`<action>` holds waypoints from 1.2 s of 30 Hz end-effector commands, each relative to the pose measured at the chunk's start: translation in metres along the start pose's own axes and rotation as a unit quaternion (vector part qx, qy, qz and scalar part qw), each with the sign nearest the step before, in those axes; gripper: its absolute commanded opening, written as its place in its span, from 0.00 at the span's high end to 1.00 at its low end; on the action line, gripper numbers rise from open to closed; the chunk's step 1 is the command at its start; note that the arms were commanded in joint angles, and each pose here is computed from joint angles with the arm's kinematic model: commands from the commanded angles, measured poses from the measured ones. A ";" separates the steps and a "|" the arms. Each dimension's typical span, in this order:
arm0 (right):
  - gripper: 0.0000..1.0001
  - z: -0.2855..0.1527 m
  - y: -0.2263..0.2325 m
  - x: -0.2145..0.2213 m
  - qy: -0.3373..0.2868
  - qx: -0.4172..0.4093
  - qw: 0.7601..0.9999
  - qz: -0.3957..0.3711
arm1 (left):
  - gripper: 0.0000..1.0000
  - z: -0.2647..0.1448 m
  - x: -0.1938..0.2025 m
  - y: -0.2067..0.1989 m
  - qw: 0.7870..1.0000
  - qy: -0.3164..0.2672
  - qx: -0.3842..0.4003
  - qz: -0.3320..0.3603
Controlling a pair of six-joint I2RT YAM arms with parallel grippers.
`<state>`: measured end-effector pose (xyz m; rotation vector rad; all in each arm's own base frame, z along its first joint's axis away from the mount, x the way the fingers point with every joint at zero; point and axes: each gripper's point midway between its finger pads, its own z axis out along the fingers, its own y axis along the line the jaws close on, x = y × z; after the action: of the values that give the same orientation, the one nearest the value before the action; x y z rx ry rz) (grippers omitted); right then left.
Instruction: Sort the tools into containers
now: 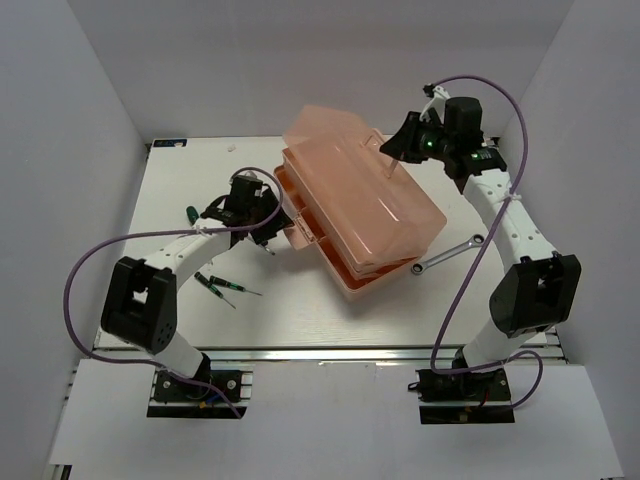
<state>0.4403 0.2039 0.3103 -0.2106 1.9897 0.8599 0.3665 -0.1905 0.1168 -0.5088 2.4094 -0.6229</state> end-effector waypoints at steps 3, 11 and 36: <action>1.00 -0.056 0.003 -0.106 -0.164 -0.017 0.986 -0.027 | 0.33 0.014 -0.012 -0.033 0.996 -0.003 0.087 0.024; 1.00 -0.050 -0.099 -0.099 -0.171 0.012 0.983 0.060 | 0.53 0.026 0.002 -0.054 0.974 0.059 0.218 -0.002; 1.00 -0.047 -0.114 -0.067 -0.133 -0.040 0.980 0.140 | 0.34 0.077 0.001 -0.174 0.952 0.106 0.287 0.028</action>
<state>0.5101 0.0739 0.2724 0.2254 1.8819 1.0697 0.4573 -0.3493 0.1715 -0.1140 2.1775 -1.4288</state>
